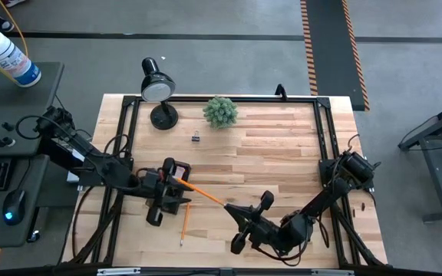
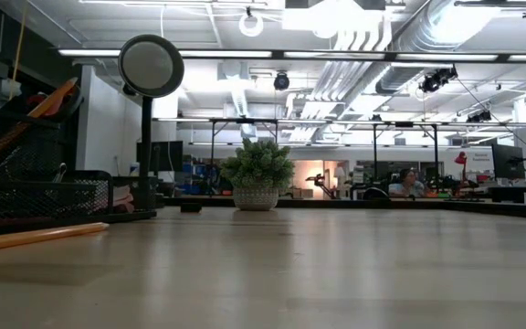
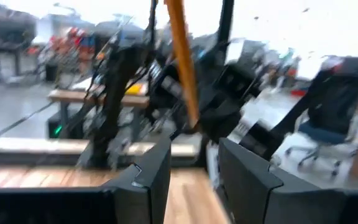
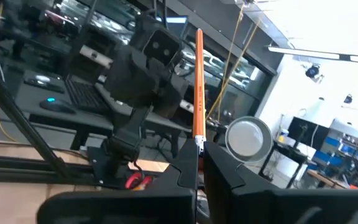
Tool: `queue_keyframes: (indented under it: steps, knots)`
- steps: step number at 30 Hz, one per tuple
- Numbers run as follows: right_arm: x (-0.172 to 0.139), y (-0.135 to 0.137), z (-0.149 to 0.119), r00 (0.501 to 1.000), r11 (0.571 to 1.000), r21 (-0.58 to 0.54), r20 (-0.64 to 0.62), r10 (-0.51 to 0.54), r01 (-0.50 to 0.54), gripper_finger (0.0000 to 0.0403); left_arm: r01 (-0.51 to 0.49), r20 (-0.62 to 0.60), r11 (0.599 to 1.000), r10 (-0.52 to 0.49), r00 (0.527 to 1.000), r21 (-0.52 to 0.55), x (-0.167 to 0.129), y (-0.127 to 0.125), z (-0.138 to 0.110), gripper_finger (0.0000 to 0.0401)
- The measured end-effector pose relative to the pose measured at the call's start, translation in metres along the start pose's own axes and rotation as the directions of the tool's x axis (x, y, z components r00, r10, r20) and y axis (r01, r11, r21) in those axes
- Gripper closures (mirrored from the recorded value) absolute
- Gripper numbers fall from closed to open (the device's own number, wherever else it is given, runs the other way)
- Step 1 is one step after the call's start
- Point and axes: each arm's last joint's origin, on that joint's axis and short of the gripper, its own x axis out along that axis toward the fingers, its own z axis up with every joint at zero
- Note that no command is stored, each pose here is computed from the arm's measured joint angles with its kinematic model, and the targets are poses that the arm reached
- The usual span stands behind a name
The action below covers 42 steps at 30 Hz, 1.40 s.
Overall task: Pick and place office supplies into organizer
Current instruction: Put the right orange pencil into the desk organizer
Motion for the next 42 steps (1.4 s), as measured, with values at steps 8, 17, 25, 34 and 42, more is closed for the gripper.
queue_keyframes:
  steps: [8, 17, 25, 34, 42]
  knots:
    - [0.0, -0.001, 0.002, 0.999, 1.0, 0.01, 0.031, 0.014, -0.014, 0.0402, 0.086, 0.108, 0.996, -0.089, 0.99, 0.038, -0.001, -0.003, 0.011, 0.0277]
    - [0.0, -0.002, 0.004, 0.998, 1.0, 0.013, 0.066, 0.02, -0.021, 0.0402, 0.082, 0.12, 0.996, -0.085, 0.989, 0.033, -0.001, -0.003, 0.013, 0.0277]
    - [0.0, -0.004, 0.005, 0.996, 1.0, 0.016, 0.086, 0.02, -0.022, 0.0402, 0.079, 0.119, 0.996, -0.085, 0.989, 0.049, -0.001, -0.003, 0.013, 0.0277]
    - [0.0, -0.003, 0.006, 0.994, 0.999, 0.015, 0.101, 0.03, -0.032, 0.0402, 0.106, 0.167, 0.991, -0.119, 0.979, 0.086, -0.002, -0.004, 0.017, 0.0277]
    - [0.0, -0.003, 0.007, 0.989, 0.998, 0.023, 0.137, 0.052, -0.056, 0.0402, 0.107, 0.21, 0.99, -0.125, 0.97, 0.097, -0.003, -0.004, 0.022, 0.0277]
